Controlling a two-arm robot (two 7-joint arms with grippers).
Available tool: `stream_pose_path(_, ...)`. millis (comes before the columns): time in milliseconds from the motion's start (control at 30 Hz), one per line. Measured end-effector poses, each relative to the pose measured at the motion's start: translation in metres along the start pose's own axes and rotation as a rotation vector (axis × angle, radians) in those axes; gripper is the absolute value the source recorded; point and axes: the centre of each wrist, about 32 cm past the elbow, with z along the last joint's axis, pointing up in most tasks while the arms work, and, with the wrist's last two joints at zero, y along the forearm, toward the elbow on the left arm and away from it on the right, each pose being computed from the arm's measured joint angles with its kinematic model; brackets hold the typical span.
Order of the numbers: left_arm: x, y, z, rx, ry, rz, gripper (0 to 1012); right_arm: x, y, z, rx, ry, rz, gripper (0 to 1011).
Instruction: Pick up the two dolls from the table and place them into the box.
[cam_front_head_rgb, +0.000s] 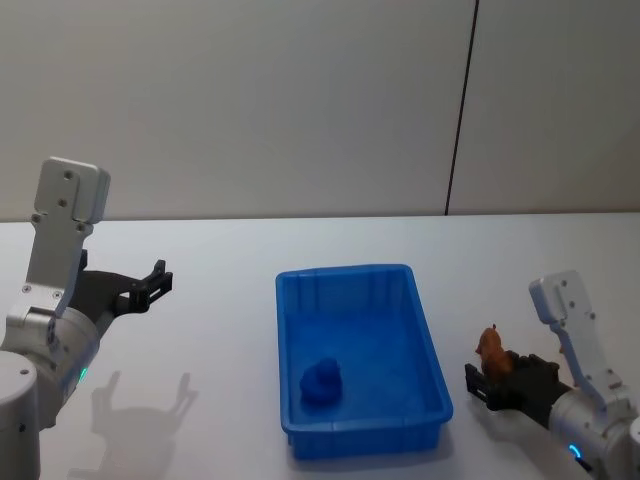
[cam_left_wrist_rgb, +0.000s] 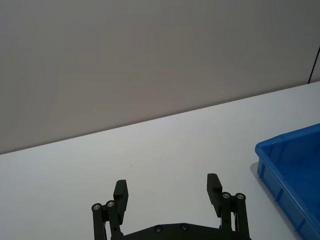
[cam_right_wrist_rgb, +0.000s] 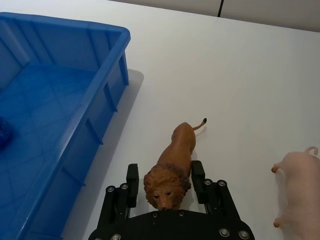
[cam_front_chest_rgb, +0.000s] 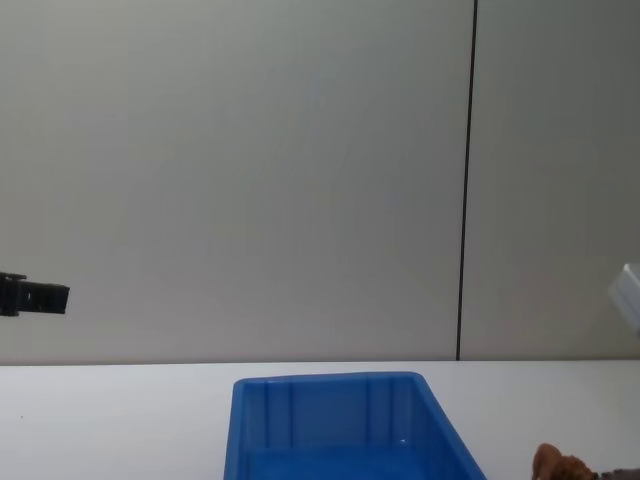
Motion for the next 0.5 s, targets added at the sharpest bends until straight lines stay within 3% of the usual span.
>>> stream_pose_path(233,0.0,0.0,0.0,0.0,0.0,0.0,1001,-0.0003,0.0008,0.0002,-0.001,0.0,0.001,451)
stream_pose_path(500,0.0,0.0,0.0,0.0,0.0,0.0,1001,-0.0004,0.0012,0.0003,-0.001,0.0,0.002,440)
